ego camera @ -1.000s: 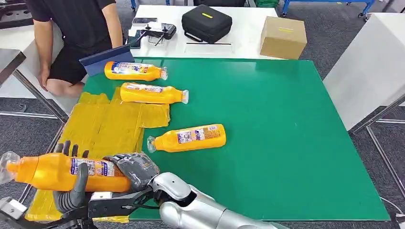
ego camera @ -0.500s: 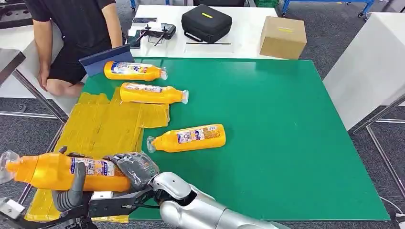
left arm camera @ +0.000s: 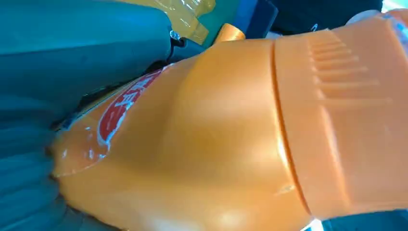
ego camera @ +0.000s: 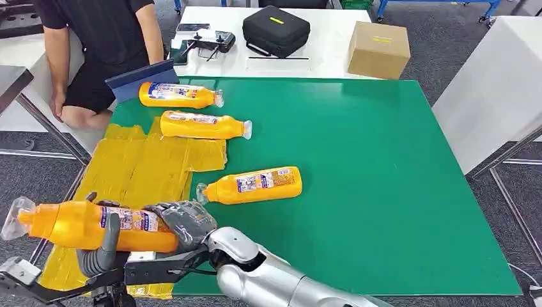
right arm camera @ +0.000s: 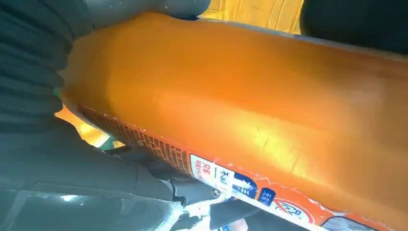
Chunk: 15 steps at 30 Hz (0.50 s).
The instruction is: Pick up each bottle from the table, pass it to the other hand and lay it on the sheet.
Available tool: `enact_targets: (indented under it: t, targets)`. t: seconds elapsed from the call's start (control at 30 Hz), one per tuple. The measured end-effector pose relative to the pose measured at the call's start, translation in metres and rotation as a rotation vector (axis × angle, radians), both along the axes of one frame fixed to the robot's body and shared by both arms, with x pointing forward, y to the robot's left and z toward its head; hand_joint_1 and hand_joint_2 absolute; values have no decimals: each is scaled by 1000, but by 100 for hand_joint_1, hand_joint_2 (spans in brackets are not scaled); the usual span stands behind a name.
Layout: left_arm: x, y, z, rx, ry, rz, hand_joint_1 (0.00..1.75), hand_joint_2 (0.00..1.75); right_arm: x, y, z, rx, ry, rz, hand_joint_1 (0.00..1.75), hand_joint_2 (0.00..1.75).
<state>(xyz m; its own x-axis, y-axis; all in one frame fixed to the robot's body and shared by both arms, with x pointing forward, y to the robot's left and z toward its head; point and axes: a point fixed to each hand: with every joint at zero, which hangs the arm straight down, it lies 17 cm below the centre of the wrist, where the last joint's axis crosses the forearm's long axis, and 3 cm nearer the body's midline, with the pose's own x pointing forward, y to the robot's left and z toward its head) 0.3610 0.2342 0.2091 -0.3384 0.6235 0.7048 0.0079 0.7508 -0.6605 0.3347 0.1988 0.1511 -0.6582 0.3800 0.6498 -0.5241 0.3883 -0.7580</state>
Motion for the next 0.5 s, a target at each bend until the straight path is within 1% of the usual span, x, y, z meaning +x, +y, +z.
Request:
enact_targets:
  t: [0.03, 0.07, 0.1, 0.13, 0.5]
  targets:
    - [1, -1, 0, 1, -1, -2, 175, 175, 1, 0, 0, 0, 1, -1, 175, 175]
    - [2, -1, 0, 0, -1, -5, 175, 175, 2, -1, -1, -2, 0, -2, 12, 175]
    - [2, -1, -1, -1, 0, -6, 175, 175, 2, -1, -1, -2, -2, -3, 0, 175]
    - [3, -1, 0, 0, -3, -7, 175, 175, 2, -1, -1, -2, -3, -4, 0, 0]
    - [15, 7, 15, 10, -45, 8, 175, 175, 16, -17, -3, 39, 1, -30, 0, 0]
